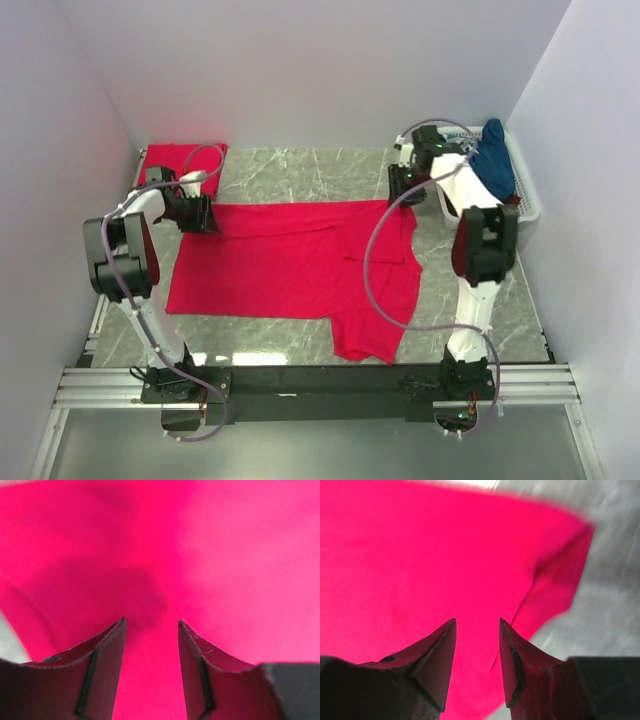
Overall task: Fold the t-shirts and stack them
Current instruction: Fold the tshirt
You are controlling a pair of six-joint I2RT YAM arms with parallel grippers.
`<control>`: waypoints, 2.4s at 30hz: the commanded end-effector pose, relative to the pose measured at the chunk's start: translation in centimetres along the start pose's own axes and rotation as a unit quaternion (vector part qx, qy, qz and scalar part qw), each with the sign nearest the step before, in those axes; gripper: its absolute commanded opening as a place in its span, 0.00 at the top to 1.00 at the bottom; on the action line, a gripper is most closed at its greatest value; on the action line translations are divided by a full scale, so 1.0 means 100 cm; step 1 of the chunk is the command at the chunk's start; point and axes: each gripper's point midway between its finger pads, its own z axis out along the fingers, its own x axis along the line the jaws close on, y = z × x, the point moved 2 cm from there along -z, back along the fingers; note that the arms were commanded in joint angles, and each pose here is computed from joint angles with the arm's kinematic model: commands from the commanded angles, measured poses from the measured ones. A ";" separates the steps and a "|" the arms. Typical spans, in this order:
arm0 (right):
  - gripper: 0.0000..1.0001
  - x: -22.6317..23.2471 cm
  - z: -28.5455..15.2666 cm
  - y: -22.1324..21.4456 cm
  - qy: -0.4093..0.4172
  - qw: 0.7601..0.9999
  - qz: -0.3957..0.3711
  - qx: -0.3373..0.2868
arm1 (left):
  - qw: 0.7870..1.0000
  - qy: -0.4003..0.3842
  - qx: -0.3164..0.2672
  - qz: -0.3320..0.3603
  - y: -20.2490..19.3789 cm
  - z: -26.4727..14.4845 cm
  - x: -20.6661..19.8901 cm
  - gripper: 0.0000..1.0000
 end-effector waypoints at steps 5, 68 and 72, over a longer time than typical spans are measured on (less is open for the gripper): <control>0.58 0.022 -0.039 -0.061 0.112 0.991 0.063 0.031 | 0.966 -0.158 -0.054 0.196 0.001 -0.038 -0.144 0.47; 0.78 0.006 0.007 -0.138 0.147 0.969 0.149 0.128 | 0.951 -0.270 0.064 0.136 -0.053 0.128 -0.364 0.44; 0.92 0.006 0.004 -0.137 0.144 0.972 0.145 0.120 | 0.959 -0.245 0.052 0.135 -0.050 0.126 -0.357 0.44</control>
